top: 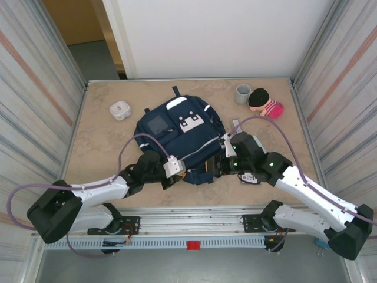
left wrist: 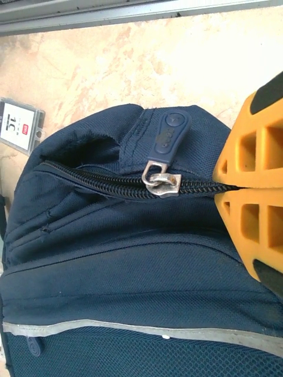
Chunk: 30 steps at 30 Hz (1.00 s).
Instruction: Pack books, pencil case, and school supplies into a backpack
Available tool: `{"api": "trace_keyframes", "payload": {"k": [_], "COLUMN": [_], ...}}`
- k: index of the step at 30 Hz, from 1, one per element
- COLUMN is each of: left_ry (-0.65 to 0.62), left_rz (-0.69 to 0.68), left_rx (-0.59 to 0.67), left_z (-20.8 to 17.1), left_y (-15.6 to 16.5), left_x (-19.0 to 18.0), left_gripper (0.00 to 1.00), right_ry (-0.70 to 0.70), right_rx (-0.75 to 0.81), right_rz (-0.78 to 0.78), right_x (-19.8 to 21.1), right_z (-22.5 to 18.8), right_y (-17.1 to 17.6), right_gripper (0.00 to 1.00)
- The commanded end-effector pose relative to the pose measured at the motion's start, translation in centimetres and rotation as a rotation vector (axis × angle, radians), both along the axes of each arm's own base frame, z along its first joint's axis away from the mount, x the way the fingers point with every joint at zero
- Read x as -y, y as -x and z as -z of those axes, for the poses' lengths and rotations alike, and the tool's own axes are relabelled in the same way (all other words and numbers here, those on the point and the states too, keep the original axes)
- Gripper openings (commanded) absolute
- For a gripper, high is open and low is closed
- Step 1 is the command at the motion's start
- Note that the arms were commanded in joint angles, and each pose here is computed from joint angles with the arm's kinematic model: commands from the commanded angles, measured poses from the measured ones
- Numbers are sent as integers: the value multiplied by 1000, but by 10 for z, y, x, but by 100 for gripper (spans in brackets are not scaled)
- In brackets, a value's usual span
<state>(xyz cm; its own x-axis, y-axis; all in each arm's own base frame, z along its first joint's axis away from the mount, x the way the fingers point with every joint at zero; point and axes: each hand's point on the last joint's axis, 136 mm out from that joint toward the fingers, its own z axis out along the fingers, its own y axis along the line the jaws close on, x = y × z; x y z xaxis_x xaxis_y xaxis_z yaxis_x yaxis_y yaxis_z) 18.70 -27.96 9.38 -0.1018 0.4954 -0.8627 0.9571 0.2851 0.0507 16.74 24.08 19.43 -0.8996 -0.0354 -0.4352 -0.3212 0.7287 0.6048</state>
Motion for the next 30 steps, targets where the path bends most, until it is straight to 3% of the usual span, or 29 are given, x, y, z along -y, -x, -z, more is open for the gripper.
{"api": "trace_keyframes", "payload": {"k": [1, 4, 18, 30], "left_ry": [78, 89, 122, 138], "left_rz": [19, 25, 58, 67], "left_rx": [-35, -66, -81, -66], "left_z": [-25, -28, -39, -46], "left_y": [-3, -3, -2, 0], "left_x": [13, 16, 23, 22], "left_gripper": [4, 4, 4, 4], "right_ry": [-80, -174, -108, 118], "right_rx": [-80, -121, -152, -92], "right_rz": [58, 64, 34, 162], "right_x": [-20, -40, -69, -41], "right_z": [19, 32, 66, 85], "right_y": [3, 1, -13, -36], "right_gripper": [47, 46, 46, 22]}}
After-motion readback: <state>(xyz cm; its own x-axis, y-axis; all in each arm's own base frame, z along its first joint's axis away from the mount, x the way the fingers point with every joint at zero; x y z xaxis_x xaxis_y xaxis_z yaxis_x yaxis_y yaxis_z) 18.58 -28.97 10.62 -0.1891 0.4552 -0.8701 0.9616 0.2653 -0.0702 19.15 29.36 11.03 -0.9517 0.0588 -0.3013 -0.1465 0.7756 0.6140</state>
